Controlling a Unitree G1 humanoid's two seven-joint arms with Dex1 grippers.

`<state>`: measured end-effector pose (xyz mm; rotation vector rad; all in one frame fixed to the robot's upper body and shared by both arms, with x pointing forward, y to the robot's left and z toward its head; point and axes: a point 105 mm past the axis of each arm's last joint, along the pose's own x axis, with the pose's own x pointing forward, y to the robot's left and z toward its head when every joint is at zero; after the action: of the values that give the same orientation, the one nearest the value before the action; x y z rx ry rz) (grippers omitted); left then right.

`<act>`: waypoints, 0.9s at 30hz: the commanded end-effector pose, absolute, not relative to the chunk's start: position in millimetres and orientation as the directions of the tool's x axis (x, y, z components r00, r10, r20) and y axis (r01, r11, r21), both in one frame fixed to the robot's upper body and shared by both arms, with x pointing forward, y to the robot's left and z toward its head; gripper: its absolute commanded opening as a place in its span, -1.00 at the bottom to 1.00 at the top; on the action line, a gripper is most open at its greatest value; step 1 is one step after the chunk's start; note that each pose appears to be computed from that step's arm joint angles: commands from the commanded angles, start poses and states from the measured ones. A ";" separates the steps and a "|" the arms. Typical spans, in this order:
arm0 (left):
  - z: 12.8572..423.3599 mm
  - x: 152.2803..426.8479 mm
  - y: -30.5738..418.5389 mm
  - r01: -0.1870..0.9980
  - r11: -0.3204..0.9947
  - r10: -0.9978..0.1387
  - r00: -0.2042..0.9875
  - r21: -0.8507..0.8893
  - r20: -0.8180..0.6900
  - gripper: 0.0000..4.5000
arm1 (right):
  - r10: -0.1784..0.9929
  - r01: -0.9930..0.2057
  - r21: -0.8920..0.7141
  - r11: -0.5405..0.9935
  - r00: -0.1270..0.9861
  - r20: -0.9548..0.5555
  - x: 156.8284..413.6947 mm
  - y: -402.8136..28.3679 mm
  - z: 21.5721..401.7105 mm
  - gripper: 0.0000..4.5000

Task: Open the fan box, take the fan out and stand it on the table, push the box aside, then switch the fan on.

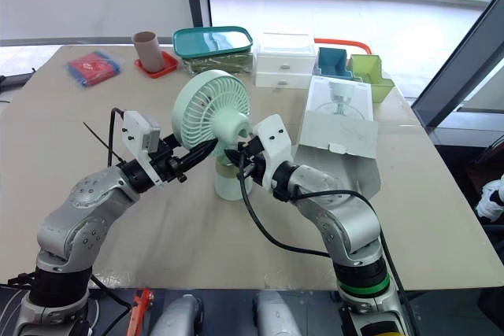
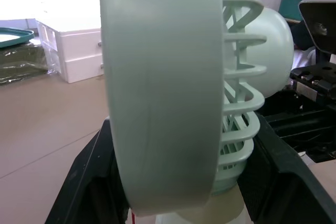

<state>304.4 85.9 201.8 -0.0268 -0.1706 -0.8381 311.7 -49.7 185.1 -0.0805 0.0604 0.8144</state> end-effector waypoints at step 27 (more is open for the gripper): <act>209.8 290.5 74.8 0.817 0.567 -0.820 0.547 0.109 0.166 0.24 | 0.733 -0.735 -0.089 0.672 0.678 -0.065 312.0 -53.6 192.9 -0.80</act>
<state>302.2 88.0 202.4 0.0190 -0.1573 -0.8788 309.6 -50.2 185.0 -0.1017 0.0664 0.8454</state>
